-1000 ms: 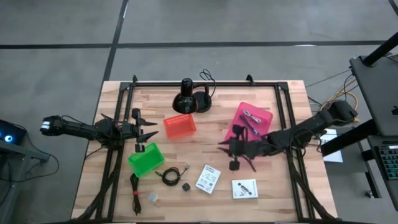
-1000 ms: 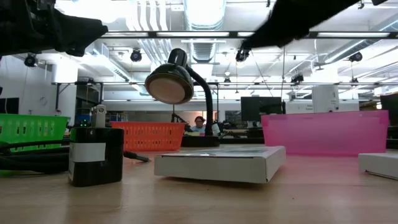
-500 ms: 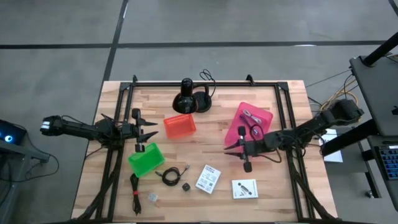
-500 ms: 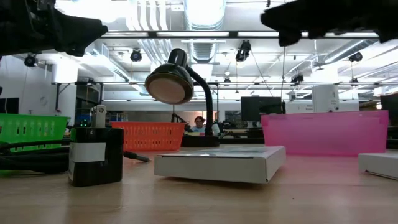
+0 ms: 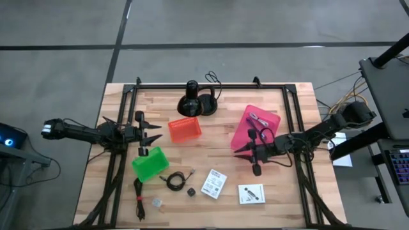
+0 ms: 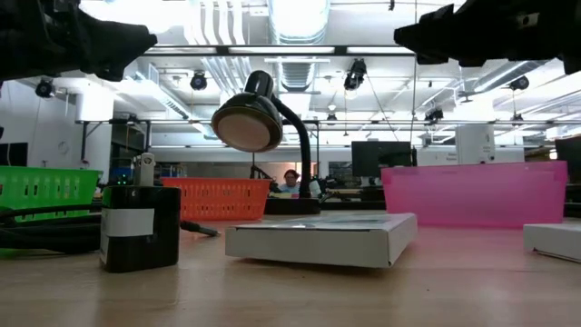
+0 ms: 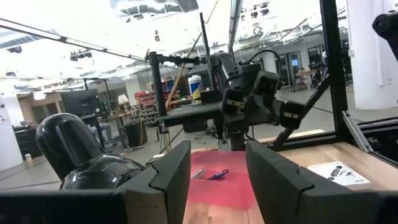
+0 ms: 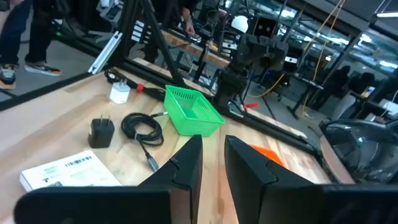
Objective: Pick and place items into bin
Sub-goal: Put the top black charger cable into the pink bin
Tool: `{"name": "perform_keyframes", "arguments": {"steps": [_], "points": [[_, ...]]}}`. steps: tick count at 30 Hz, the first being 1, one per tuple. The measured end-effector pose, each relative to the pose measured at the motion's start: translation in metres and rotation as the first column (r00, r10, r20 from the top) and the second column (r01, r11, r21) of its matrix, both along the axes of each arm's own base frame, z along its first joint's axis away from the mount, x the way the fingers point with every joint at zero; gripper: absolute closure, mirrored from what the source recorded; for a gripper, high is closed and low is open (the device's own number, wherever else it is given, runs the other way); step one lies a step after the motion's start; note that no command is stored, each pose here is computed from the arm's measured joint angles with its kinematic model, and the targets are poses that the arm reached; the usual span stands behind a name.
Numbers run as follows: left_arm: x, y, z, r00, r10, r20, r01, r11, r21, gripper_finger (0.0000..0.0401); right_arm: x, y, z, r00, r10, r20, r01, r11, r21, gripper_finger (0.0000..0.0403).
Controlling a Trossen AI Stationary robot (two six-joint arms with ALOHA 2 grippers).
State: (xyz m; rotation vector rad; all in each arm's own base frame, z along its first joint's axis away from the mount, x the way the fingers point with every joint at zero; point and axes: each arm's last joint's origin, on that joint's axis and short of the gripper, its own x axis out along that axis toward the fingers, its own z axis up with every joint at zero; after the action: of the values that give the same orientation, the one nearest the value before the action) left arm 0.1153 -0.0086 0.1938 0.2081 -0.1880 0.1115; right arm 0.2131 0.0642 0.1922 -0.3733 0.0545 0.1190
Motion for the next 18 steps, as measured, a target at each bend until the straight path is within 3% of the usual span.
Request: {"name": "perform_keyframes", "arguments": {"steps": [4,7,10,18], "points": [[-0.001,0.0,0.005,0.999,-0.012,0.051,0.013,1.0,-0.027,0.0261,0.0,0.0,0.0,1.0,-0.003,0.003,0.003,0.998,-0.06,0.0346],[-0.002,-0.002,0.011,0.989,-0.097,0.112,0.113,0.983,-0.143,0.0261,0.0,0.0,-0.001,1.0,-0.013,-0.002,0.013,0.997,-0.078,0.0346],[-0.003,-0.004,0.02,0.968,-0.196,0.16,0.224,0.957,-0.186,0.0261,0.0,-0.001,-0.001,1.0,-0.018,-0.002,0.018,0.996,-0.093,0.0346],[0.006,-0.007,0.026,0.963,-0.243,0.117,0.265,0.931,-0.253,0.0261,0.001,-0.003,-0.001,1.0,-0.012,0.013,0.015,0.967,-0.253,0.0346]]}}
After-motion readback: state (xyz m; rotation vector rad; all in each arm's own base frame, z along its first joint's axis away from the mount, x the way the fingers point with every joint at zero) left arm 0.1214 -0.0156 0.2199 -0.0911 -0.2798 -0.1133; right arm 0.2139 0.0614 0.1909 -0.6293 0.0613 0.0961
